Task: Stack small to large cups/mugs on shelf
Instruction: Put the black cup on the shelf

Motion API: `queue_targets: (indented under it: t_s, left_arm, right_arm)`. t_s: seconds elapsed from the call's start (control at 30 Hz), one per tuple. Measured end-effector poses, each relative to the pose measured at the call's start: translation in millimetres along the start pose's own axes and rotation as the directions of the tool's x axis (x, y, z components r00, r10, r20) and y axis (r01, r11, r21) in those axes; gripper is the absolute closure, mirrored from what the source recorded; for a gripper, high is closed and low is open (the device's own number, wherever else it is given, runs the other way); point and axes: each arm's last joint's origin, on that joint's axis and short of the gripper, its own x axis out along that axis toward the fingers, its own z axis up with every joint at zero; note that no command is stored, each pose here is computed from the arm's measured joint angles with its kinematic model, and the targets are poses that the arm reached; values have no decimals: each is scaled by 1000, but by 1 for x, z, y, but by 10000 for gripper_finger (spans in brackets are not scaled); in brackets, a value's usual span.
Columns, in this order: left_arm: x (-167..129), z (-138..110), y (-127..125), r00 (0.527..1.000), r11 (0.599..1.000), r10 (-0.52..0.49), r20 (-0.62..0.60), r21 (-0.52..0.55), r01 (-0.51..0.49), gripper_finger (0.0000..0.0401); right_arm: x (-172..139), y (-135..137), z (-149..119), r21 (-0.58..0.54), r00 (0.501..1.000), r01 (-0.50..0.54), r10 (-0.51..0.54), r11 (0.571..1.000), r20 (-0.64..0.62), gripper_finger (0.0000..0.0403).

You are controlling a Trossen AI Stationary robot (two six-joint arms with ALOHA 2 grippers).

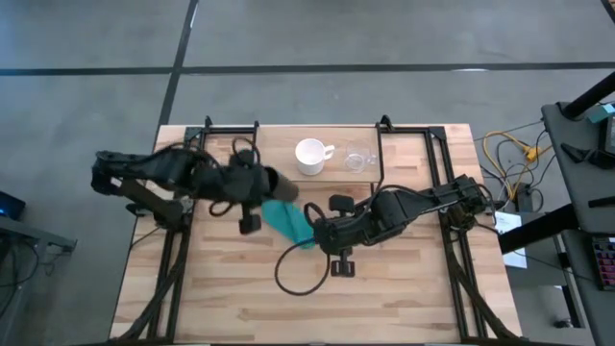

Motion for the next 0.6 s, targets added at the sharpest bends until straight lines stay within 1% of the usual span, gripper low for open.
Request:
queue_targets:
  t_s: [0.07, 0.13, 0.17, 0.27, 0.43, 0.5, 0.6]
  left_arm:
    - [-2, 0, 11, 999, 999, 35, -2, -25, -35, 401]
    - [-1, -1, 22, 996, 996, 76, -36, -38, -77, 401]
    - [1, -2, 27, 994, 995, 95, -55, -32, -97, 401]
    - [6, -1, 41, 987, 989, 141, -80, -21, -143, 401]
    - [12, 2, 63, 974, 978, 203, -101, -17, -206, 401]
    - [15, 2, 72, 969, 973, 220, -113, -39, -226, 401]
    - [17, 3, 83, 968, 974, 215, -129, -48, -223, 401]
  right_arm:
    - [2, 3, 6, -75, 998, -5, 10, 997, 66, 334]
    - [3, 4, 12, -154, 992, 3, 17, 988, 126, 335]
    - [4, 5, 14, -172, 988, 18, 9, 985, 153, 334]
    - [4, 2, 19, -180, 980, 56, -19, 982, 200, 330]
    - [4, -2, 20, -173, 974, 100, -61, 980, 220, 323]
    - [-2, -5, 24, -158, 963, 99, -55, 983, 263, 321]
    - [-21, -8, 27, -141, 936, 89, -34, 986, 351, 321]
